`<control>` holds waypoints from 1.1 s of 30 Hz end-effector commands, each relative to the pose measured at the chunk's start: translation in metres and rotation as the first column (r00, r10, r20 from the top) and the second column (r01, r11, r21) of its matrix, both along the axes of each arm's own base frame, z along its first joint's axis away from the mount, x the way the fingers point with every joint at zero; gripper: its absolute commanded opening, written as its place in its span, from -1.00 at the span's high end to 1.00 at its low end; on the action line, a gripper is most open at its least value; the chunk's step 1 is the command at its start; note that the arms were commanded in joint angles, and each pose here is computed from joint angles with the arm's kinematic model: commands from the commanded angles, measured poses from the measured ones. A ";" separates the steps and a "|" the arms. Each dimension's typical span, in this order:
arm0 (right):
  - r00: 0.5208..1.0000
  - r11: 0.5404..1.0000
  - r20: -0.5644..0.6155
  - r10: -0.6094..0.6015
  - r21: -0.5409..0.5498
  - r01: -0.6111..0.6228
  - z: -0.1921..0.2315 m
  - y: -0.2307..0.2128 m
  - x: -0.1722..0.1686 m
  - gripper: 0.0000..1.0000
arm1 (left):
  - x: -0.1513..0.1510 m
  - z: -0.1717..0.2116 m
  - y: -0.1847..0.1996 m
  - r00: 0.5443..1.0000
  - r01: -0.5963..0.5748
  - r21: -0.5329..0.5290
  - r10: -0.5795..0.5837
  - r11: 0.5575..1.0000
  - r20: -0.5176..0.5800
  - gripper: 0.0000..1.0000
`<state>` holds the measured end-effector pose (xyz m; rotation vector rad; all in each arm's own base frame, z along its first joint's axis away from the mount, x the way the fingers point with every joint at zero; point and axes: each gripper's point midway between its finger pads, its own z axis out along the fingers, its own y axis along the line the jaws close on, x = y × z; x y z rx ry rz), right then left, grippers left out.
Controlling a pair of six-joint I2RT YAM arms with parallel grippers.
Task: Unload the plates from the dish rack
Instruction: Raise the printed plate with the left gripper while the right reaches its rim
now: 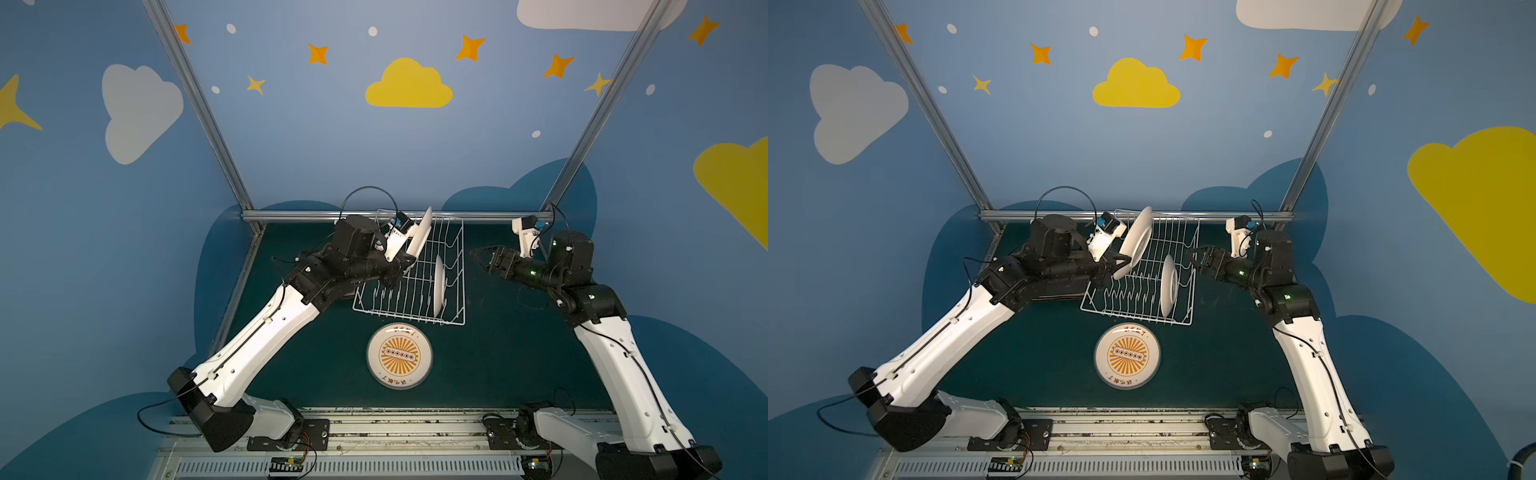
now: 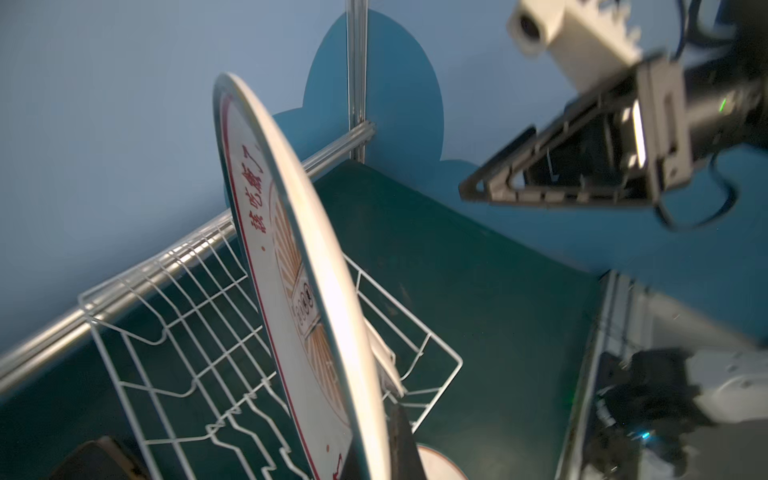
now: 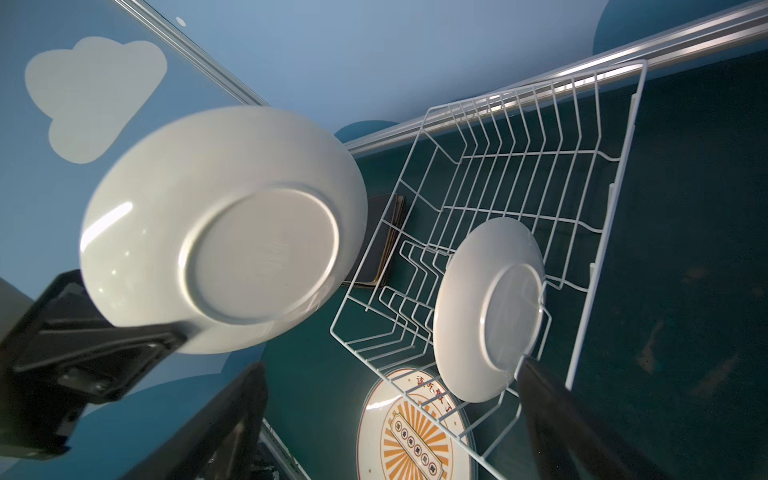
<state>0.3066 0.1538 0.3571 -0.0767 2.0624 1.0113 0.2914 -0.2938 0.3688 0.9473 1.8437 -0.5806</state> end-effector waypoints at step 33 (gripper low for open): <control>0.958 0.995 -0.274 0.090 -0.005 -0.095 -0.051 0.053 -0.001 0.06 | -0.017 -0.052 -0.019 0.537 -0.229 0.663 -0.475 0.713 0.697 0.95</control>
